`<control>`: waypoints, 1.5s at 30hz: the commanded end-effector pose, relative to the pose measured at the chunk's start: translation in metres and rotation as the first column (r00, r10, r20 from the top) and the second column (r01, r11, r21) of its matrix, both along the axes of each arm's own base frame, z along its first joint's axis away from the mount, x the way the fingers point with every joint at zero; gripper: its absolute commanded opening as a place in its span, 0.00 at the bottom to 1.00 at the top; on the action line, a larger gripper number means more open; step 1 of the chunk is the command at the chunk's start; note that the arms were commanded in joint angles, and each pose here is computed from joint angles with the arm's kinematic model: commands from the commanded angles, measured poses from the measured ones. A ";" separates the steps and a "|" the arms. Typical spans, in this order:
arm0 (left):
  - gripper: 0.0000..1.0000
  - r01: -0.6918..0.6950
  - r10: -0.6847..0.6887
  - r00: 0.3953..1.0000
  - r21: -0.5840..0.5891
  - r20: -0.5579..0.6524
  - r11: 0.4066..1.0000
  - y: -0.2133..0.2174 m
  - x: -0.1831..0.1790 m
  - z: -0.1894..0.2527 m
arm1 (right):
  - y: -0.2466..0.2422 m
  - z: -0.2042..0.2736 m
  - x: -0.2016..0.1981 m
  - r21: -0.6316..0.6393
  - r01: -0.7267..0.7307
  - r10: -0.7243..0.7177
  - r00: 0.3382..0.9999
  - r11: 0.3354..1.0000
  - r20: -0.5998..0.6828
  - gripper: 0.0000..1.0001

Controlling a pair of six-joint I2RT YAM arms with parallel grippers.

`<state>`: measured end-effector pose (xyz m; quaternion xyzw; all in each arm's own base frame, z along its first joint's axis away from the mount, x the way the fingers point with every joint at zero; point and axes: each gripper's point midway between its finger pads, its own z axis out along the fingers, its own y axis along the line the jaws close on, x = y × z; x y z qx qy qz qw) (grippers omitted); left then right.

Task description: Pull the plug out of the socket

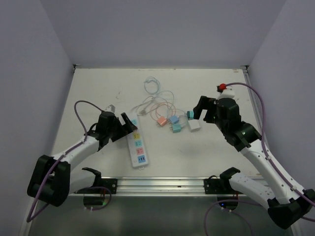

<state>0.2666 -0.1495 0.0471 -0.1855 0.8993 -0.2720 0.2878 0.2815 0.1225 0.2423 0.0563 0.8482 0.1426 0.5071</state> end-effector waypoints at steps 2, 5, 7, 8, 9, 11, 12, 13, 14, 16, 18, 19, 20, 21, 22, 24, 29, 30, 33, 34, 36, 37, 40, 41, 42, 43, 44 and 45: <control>0.99 -0.143 0.122 0.988 0.252 0.097 0.957 0.056 0.011 0.032 | -0.046 0.030 -0.013 -0.127 0.136 -0.128 0.989 0.982 0.069 0.99; 1.00 -0.182 0.138 0.977 0.300 0.160 0.936 0.070 0.010 0.064 | -0.067 0.045 -0.022 -0.162 0.206 -0.191 0.976 0.965 0.100 0.99; 1.00 -0.226 0.161 0.964 0.333 0.211 0.915 0.082 0.010 0.093 | -0.078 0.062 -0.032 -0.160 0.232 -0.211 0.968 0.959 0.139 0.99; 1.00 -0.259 0.170 0.949 0.350 0.265 0.900 0.091 0.010 0.113 | -0.087 0.069 -0.036 -0.165 0.267 -0.241 0.957 0.949 0.162 0.99; 0.99 -0.288 0.177 0.929 0.338 0.324 0.896 0.094 0.013 0.144 | -0.094 0.083 -0.043 -0.151 0.285 -0.255 0.948 0.946 0.193 0.99; 1.00 -0.336 0.183 0.902 0.369 0.391 0.866 0.110 0.005 0.179 | -0.106 0.097 -0.051 -0.165 0.316 -0.275 0.933 0.934 0.232 0.99; 1.00 -0.373 0.195 0.870 0.347 0.453 0.861 0.115 0.004 0.213 | -0.112 0.110 -0.058 -0.151 0.325 -0.279 0.924 0.933 0.262 0.99; 1.00 -0.392 0.203 0.862 0.360 0.464 0.847 0.122 -0.003 0.225 | -0.115 0.115 -0.062 -0.168 0.321 -0.268 0.923 0.932 0.277 0.99; 0.99 -0.429 0.210 0.838 0.371 0.503 0.824 0.133 -0.009 0.243 | -0.117 0.120 -0.065 -0.169 0.317 -0.260 0.921 0.933 0.290 0.99; 0.99 -0.476 0.223 0.793 0.349 0.566 0.808 0.143 -0.020 0.284 | -0.125 0.135 -0.078 -0.157 0.324 -0.259 0.907 0.933 0.334 0.99; 0.99 -0.519 0.227 0.745 0.332 0.627 0.788 0.155 -0.034 0.320 | -0.131 0.146 -0.086 -0.142 0.332 -0.262 0.893 0.933 0.367 0.99; 0.99 -0.529 0.226 0.730 0.324 0.645 0.784 0.158 -0.039 0.331 | -0.135 0.151 -0.090 -0.144 0.336 -0.261 0.886 0.931 0.383 0.99; 0.99 -0.539 0.215 0.711 0.322 0.670 0.778 0.161 -0.045 0.343 | -0.140 0.157 -0.097 -0.130 0.342 -0.265 0.875 0.931 0.406 0.99; 0.99 -0.550 0.213 0.680 0.296 0.702 0.781 0.164 -0.053 0.361 | -0.143 0.164 -0.101 -0.118 0.349 -0.270 0.864 0.930 0.426 0.99; 1.00 -0.552 0.206 0.665 0.287 0.718 0.783 0.165 -0.057 0.370 | -0.146 0.168 -0.105 -0.123 0.350 -0.264 0.857 0.929 0.442 0.99; 0.99 -0.555 0.185 0.623 0.263 0.760 0.789 0.168 -0.070 0.393 | -0.151 0.178 -0.114 -0.099 0.354 -0.266 0.835 0.930 0.481 0.99; 1.00 -0.624 0.228 0.537 0.201 0.812 0.755 0.187 -0.098 0.418 | -0.163 0.191 -0.131 -0.073 0.368 -0.273 0.795 0.927 0.541 0.99; 1.00 -0.634 0.239 0.524 0.187 0.817 0.751 0.190 -0.102 0.420 | -0.165 0.192 -0.134 -0.060 0.371 -0.278 0.786 0.927 0.552 0.99; 1.00 -0.652 0.263 0.491 0.150 0.831 0.743 0.196 -0.112 0.424 | -0.170 0.192 -0.140 -0.044 0.378 -0.286 0.766 0.925 0.576 0.99; 1.00 -0.657 0.269 0.481 0.140 0.834 0.741 0.197 -0.115 0.425 | -0.170 0.192 -0.142 -0.040 0.377 -0.286 0.762 0.925 0.581 0.99; 1.00 -0.668 0.285 0.462 0.118 0.840 0.735 0.201 -0.122 0.427 | -0.170 0.191 -0.143 -0.034 0.373 -0.283 0.757 0.927 0.589 0.99; 1.00 -0.671 0.292 0.451 0.104 0.844 0.734 0.202 -0.126 0.428 | -0.170 0.191 -0.143 -0.032 0.371 -0.282 0.756 0.928 0.590 0.99; 1.00 -0.680 0.305 0.434 0.086 0.847 0.728 0.205 -0.129 0.428 | -0.170 0.191 -0.143 -0.031 0.372 -0.282 0.755 0.928 0.592 0.99; 1.00 -0.683 0.309 0.433 0.084 0.847 0.726 0.206 -0.129 0.427 | -0.170 0.191 -0.143 -0.030 0.372 -0.283 0.754 0.928 0.593 0.99; 0.99 -0.685 0.310 0.434 0.086 0.846 0.723 0.206 -0.129 0.425 | -0.169 0.190 -0.142 -0.033 0.369 -0.279 0.756 0.929 0.592 0.99; 1.00 -0.687 0.313 0.433 0.085 0.845 0.722 0.206 -0.129 0.425 | -0.169 0.191 -0.142 -0.031 0.368 -0.279 0.755 0.929 0.594 0.99; 1.00 -0.688 0.314 0.436 0.087 0.843 0.721 0.206 -0.128 0.423 | -0.168 0.190 -0.141 -0.033 0.366 -0.277 0.757 0.930 0.592 0.99; 1.00 -0.687 0.313 0.441 0.091 0.841 0.721 0.206 -0.126 0.421 | -0.167 0.190 -0.141 -0.034 0.361 -0.272 0.758 0.932 0.593 0.99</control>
